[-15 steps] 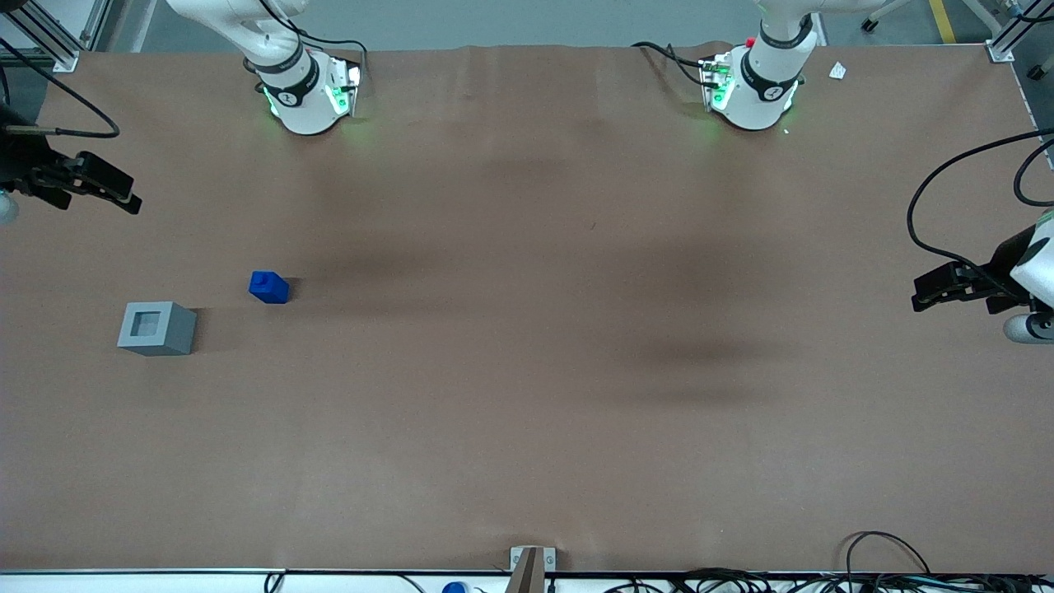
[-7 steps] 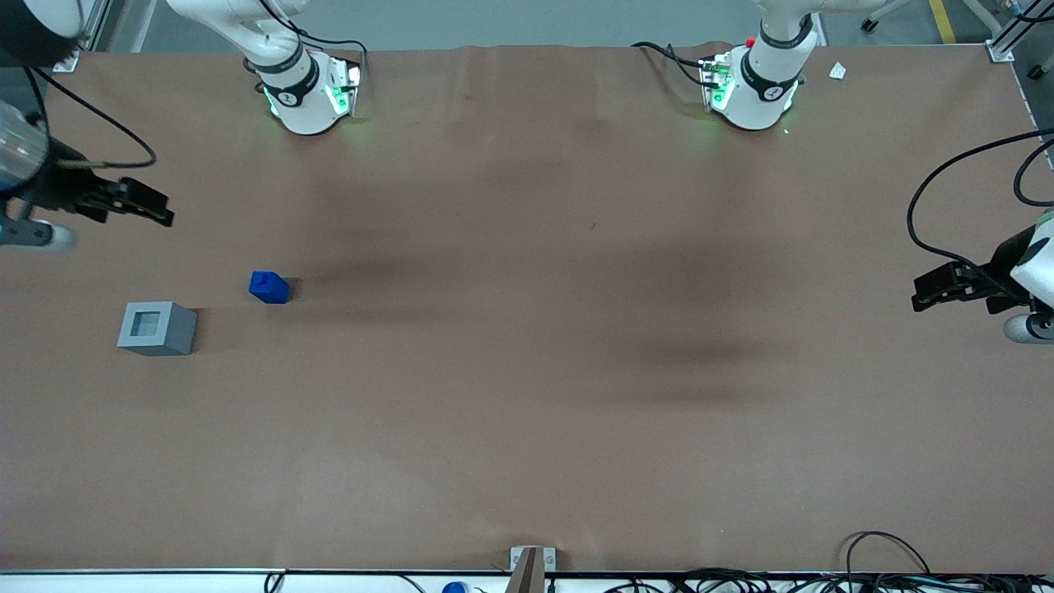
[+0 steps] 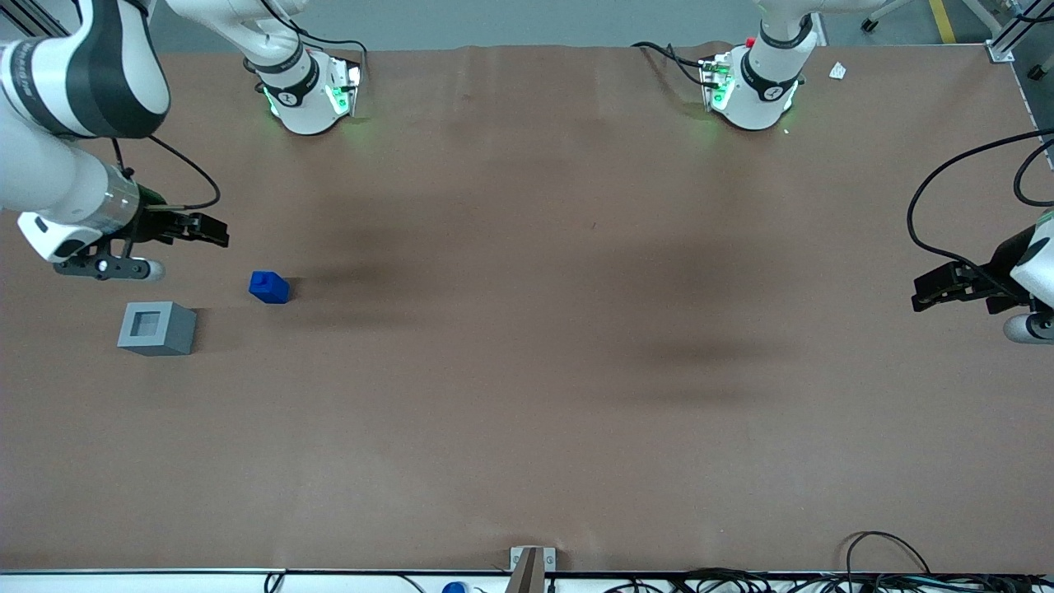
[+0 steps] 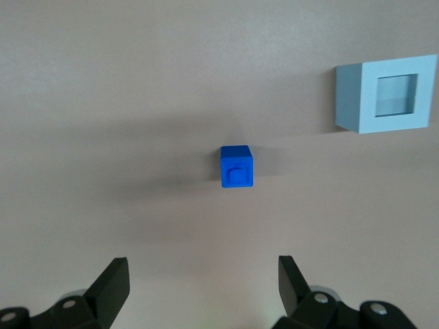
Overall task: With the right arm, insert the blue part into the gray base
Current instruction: 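Move the right gripper over the blue block and lower it, then close the right gripper on the blue block and lift it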
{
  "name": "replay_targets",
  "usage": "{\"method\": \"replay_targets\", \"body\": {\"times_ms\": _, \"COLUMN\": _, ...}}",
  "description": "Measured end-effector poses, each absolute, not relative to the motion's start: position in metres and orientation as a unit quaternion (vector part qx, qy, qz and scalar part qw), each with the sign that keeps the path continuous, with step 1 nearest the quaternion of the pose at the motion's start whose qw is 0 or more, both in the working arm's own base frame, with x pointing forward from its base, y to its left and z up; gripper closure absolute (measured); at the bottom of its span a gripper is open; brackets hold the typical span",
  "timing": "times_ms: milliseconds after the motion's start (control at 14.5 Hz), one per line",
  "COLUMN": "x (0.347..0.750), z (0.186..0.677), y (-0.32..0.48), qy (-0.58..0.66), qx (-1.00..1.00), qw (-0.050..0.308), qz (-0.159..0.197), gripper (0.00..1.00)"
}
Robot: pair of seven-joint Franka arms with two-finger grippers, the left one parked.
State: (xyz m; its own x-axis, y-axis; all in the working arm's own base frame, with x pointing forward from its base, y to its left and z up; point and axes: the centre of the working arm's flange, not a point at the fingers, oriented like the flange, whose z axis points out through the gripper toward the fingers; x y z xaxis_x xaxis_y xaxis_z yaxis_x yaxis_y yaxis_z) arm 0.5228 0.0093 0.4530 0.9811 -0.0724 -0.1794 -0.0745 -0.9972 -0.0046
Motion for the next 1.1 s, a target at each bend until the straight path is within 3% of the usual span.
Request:
{"method": "replay_targets", "body": {"times_ms": 412, "x": 0.502, "z": 0.371, "y": 0.007, "qy": 0.041, "qx": -0.997, "qw": 0.006, "qz": 0.062, "gripper": 0.0}}
{"method": "replay_targets", "body": {"times_ms": 1100, "x": 0.471, "z": 0.288, "y": -0.007, "qy": 0.043, "qx": -0.998, "qw": 0.005, "qz": 0.042, "gripper": 0.04}}
